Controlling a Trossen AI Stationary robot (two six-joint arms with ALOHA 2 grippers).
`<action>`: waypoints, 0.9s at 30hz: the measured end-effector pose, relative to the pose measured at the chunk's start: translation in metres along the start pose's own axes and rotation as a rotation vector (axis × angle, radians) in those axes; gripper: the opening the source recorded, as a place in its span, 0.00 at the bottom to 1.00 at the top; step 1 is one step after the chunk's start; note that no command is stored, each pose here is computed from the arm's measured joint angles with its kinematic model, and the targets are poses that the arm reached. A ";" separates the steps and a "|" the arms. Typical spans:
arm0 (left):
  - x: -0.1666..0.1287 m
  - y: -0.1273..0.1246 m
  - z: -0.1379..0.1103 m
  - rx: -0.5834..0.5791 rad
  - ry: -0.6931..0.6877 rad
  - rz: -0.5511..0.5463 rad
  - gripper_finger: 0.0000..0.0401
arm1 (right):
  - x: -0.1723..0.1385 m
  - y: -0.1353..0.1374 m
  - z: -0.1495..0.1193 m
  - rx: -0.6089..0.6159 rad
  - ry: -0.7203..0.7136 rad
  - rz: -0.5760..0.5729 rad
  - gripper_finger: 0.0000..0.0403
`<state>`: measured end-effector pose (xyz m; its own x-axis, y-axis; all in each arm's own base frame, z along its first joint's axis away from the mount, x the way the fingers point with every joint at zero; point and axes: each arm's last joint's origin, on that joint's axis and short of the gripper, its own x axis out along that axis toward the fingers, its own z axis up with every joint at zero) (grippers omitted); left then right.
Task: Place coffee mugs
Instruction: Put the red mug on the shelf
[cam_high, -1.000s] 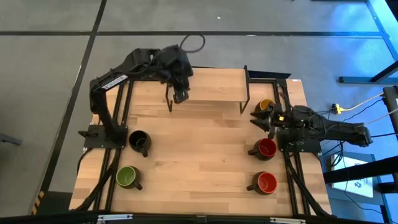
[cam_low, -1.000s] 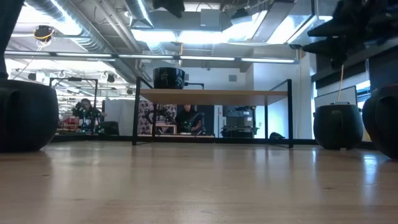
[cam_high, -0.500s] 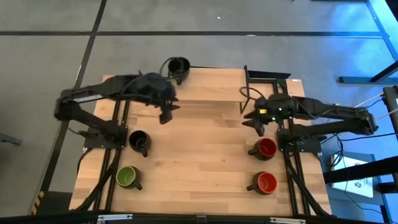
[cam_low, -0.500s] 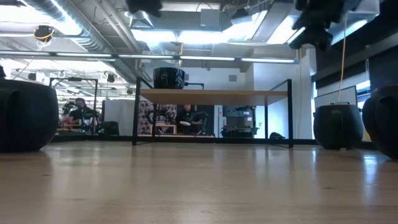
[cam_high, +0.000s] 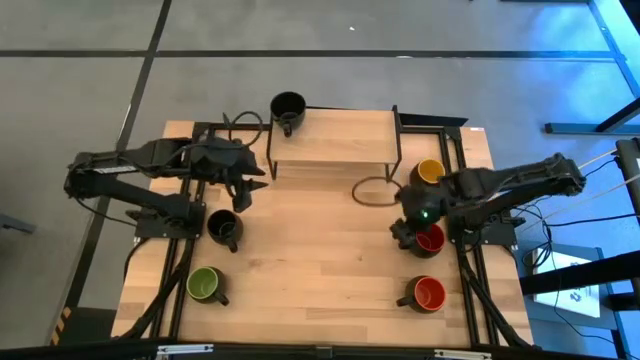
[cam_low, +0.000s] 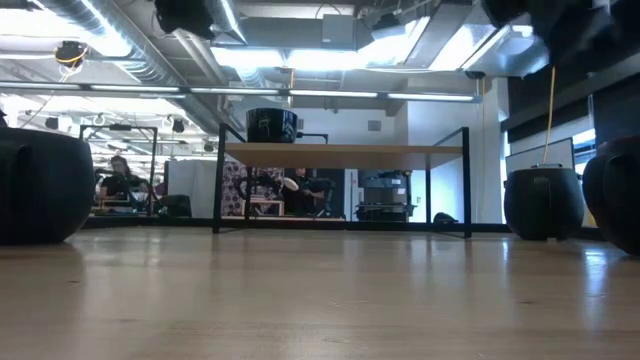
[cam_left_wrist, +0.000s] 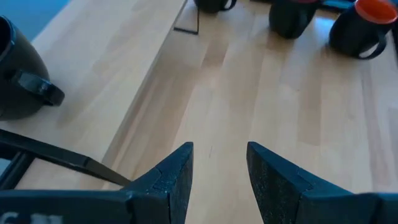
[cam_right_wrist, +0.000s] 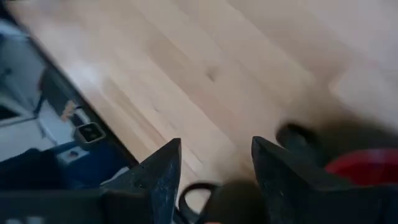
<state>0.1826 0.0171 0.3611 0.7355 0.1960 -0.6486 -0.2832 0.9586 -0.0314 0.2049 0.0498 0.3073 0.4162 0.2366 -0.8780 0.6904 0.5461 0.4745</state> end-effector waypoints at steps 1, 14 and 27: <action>0.001 0.000 -0.002 0.013 0.011 0.002 0.36 | 0.003 0.000 -0.005 0.035 0.017 -0.035 0.46; 0.011 -0.001 -0.006 0.073 0.034 0.001 0.36 | 0.034 -0.021 -0.025 0.274 0.039 -0.436 0.46; 0.011 -0.001 -0.005 0.072 0.029 0.000 0.36 | 0.076 -0.051 -0.009 0.376 -0.024 -0.393 0.44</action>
<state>0.1875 0.0174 0.3502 0.7170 0.1912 -0.6703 -0.2376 0.9711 0.0228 0.1961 0.0475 0.2157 0.0947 0.0517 -0.9942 0.9589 0.2636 0.1050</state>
